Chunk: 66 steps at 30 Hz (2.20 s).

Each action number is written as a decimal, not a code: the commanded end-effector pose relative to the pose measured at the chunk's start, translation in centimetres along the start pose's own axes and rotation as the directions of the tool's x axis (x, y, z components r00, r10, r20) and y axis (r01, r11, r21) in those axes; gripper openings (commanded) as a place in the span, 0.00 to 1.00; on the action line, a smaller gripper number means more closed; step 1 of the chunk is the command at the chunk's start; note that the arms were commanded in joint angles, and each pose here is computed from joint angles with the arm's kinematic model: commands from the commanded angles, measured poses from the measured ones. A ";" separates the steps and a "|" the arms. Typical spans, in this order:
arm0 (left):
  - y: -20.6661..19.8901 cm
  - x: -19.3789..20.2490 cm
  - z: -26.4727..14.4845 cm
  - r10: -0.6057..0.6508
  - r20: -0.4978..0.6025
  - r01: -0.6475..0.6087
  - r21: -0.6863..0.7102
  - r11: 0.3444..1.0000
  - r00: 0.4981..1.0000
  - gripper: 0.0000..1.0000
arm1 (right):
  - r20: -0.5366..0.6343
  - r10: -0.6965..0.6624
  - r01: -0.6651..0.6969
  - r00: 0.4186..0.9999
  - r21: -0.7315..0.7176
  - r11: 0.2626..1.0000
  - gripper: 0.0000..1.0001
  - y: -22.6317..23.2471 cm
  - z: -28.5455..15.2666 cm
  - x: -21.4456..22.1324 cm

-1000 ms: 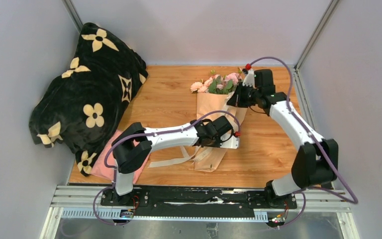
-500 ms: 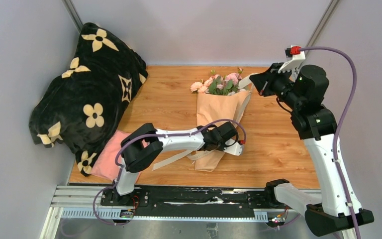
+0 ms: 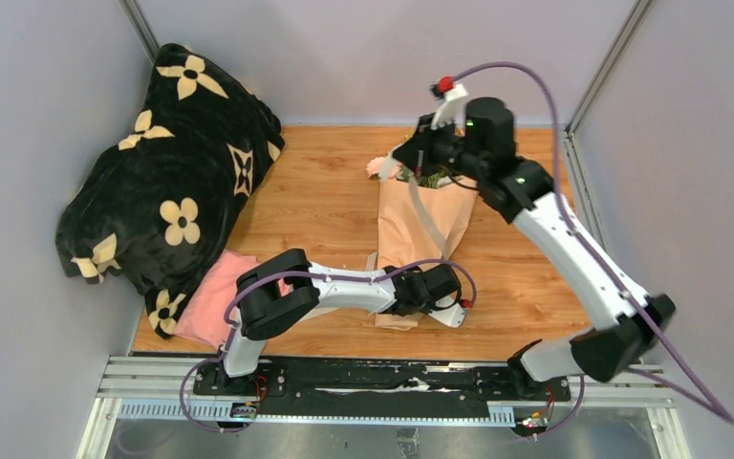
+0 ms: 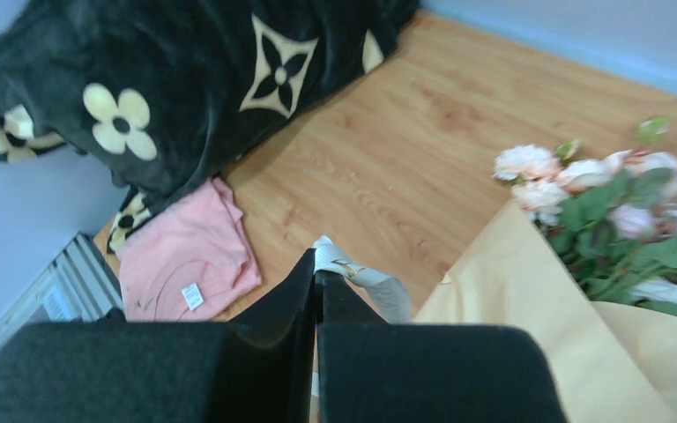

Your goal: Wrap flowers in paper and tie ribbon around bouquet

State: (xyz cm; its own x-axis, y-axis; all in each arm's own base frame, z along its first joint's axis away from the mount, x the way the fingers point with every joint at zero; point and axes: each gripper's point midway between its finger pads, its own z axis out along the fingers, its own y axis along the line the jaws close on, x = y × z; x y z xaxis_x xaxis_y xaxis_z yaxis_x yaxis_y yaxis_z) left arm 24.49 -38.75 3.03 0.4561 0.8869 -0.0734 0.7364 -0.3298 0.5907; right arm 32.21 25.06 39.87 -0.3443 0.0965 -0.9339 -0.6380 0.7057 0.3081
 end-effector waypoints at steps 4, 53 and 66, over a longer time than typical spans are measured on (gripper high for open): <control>-0.2 0.7 -1.4 0.011 -0.004 -0.011 -0.042 0.999 1.000 0.00 | -0.193 -0.047 0.030 0.980 -0.088 0.996 0.00 2.8 8.1 7.0; 21.3 7.6 -7.0 -0.275 0.086 0.275 -0.559 0.782 0.958 0.07 | -0.550 0.473 -0.507 0.688 0.101 0.856 0.28 -9.9 5.9 33.1; 19.4 13.1 -3.8 -0.535 0.004 0.499 -0.366 0.786 0.845 0.92 | -0.420 0.589 -0.525 0.691 0.269 0.807 0.23 -11.4 5.0 32.0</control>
State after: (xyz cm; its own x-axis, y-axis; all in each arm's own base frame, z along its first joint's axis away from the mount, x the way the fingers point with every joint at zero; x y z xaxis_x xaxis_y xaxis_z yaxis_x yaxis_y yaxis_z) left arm 41.15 -37.19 17.37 0.1933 0.9155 -0.3527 0.6149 0.1671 0.7707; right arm 32.20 23.31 4.37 -0.9216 0.1515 -0.3573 -0.1629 0.6848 0.7103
